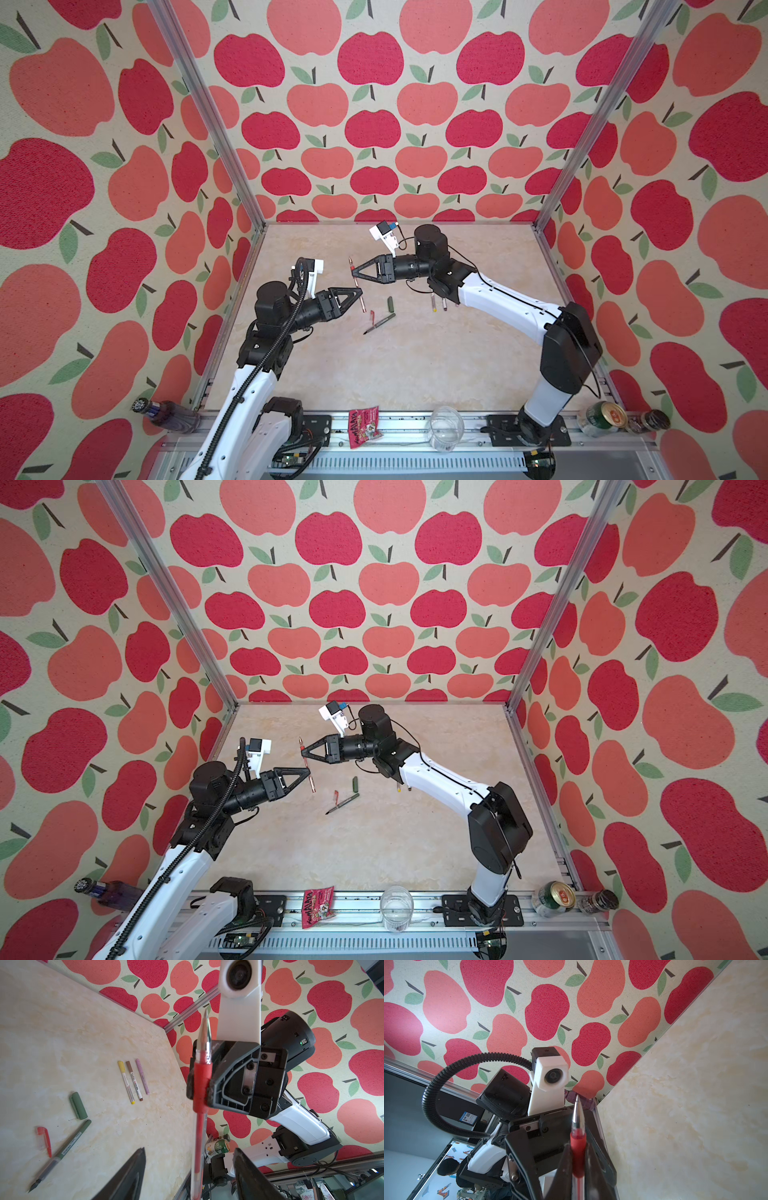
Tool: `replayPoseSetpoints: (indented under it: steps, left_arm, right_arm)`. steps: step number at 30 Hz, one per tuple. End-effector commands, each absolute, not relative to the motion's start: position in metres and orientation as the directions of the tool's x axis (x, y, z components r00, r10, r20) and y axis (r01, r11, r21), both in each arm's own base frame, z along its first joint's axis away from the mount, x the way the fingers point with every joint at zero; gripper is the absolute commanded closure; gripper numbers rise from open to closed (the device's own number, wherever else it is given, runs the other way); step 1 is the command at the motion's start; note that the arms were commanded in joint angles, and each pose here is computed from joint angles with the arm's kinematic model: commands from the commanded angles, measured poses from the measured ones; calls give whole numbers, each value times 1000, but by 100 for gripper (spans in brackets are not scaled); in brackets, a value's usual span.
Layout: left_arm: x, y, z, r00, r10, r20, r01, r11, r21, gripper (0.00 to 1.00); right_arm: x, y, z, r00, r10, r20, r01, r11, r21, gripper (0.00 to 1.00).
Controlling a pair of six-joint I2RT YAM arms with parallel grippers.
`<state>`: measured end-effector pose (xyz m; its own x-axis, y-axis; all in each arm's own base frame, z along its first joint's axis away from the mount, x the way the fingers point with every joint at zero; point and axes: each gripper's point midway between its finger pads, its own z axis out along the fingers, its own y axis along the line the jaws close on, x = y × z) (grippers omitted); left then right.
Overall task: Insert the pens into the pen caps
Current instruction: 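Grasp the red pen with the left gripper while the right gripper releases it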
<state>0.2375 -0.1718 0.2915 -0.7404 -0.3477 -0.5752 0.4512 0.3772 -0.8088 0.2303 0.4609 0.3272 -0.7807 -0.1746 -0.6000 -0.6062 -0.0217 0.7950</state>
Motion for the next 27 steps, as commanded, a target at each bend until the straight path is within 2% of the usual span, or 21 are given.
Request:
replayPoseSetpoints:
  steps: [1, 4, 15, 27]
  left_arm:
    - [236, -175, 312, -710, -347, -613, 508, 349, -787, 40]
    - [236, -176, 314, -709, -350, -612, 510, 345, -788, 45]
    - [239, -179, 313, -719, -356, -596, 503, 325, -801, 48]
    - [240, -180, 313, -721, -356, -595, 499, 328, -802, 74]
  right_arm:
    - [220, 458, 347, -756, -159, -635, -631, -79, 772, 97]
    - [219, 460, 344, -756, -161, -635, -631, -78, 772, 97]
    - [218, 463, 343, -755, -158, -637, -632, -84, 770, 98]
    - [217, 463, 340, -753, -160, -639, -635, -80, 768, 98]
